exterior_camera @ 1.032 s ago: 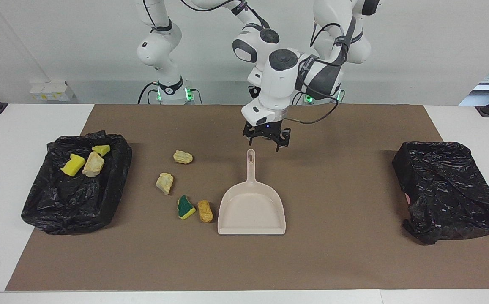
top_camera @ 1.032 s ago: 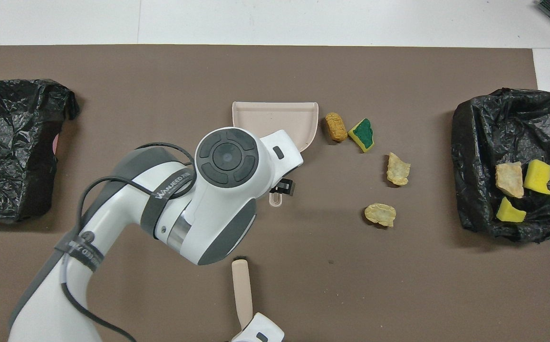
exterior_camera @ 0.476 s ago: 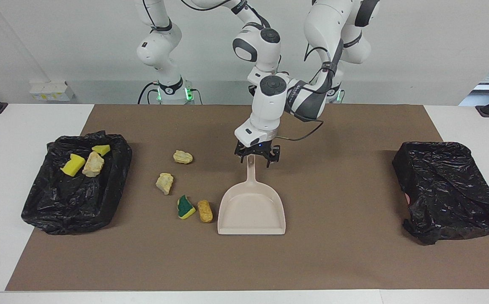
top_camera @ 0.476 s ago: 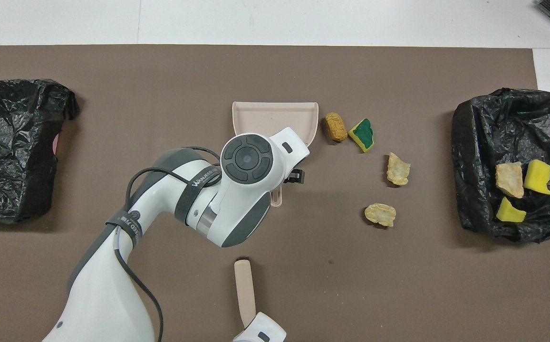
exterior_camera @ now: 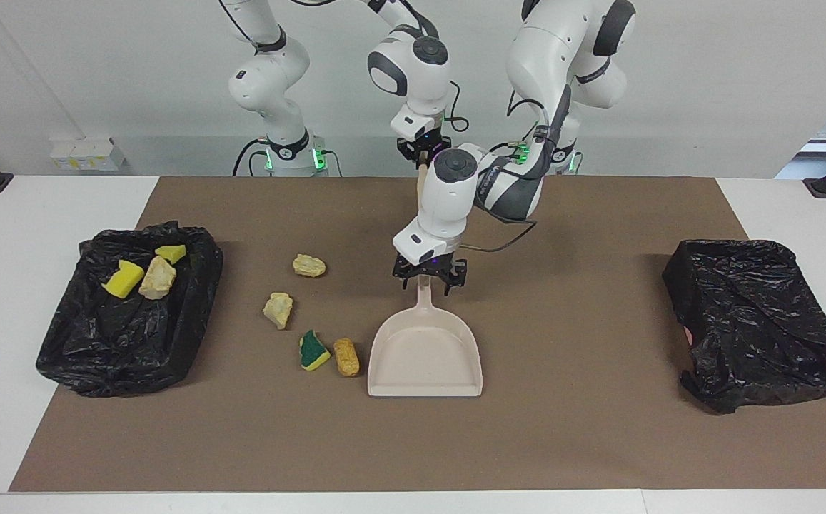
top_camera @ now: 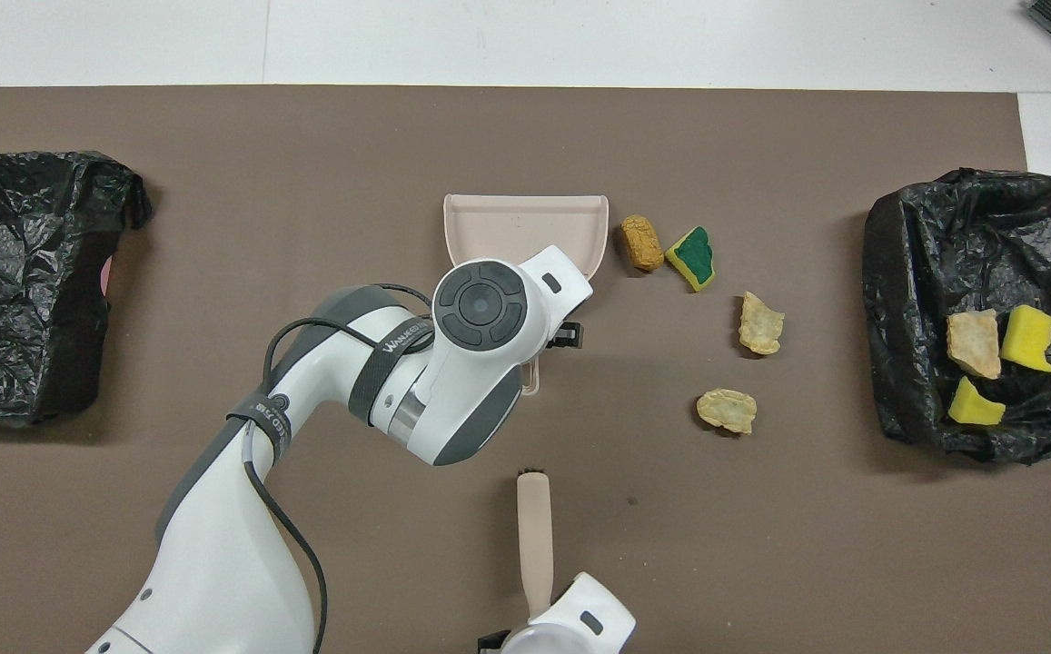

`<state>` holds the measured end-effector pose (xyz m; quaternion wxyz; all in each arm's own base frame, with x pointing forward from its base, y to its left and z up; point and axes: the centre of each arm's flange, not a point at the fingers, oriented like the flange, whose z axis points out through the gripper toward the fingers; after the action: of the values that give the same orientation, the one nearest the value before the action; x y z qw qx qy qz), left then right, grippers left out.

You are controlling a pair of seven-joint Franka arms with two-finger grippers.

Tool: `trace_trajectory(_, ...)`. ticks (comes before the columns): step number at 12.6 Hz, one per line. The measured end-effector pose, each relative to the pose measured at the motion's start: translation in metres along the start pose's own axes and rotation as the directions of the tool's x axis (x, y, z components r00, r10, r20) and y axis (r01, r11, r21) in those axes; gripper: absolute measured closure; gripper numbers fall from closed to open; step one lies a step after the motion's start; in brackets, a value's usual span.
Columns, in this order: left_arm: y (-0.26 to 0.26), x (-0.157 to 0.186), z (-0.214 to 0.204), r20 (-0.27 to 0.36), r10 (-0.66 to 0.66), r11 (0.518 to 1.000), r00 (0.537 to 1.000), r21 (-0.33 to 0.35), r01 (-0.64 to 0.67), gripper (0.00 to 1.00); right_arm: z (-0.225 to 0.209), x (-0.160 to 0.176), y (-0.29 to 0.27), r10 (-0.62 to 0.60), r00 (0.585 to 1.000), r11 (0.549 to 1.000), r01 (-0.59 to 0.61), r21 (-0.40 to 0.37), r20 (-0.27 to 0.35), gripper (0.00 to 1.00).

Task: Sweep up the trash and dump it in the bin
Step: 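Grasp the brush with the right gripper and move it toward the crusts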

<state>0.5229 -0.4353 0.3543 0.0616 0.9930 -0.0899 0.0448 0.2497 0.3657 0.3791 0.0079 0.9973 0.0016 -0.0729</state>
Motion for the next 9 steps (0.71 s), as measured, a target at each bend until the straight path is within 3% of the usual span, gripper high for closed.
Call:
trace_trajectory(1, 0.0, 0.0, 0.0, 0.0, 0.0, 1.0, 1.0, 0.0, 0.0, 0.11, -0.005, 0.006, 0.015, 0.019, 1.0, 1.0, -0.019, -0.002, 0.001, 0.75)
trace_trajectory(4, 0.001, -0.001, 0.0, 0.001, 0.002, 1.0, 1.0, 0.0, -0.002, 0.58, -0.02, 0.028, 0.043, 0.058, 0.998, 0.998, -0.058, 0.014, -0.016, 0.75)
trace_trajectory(5, 0.001, -0.001, 0.0, 0.001, 0.003, 1.0, 1.0, 0.0, -0.003, 0.68, -0.023, 0.035, 0.05, 0.066, 0.998, 0.998, -0.066, 0.018, -0.021, 0.75)
trace_trajectory(9, -0.002, -0.001, -0.004, 0.016, 0.003, 1.0, 1.0, 0.014, -0.003, 0.68, -0.03, 0.071, 0.087, 0.066, 0.997, 0.998, -0.065, 0.009, -0.047, 0.75)
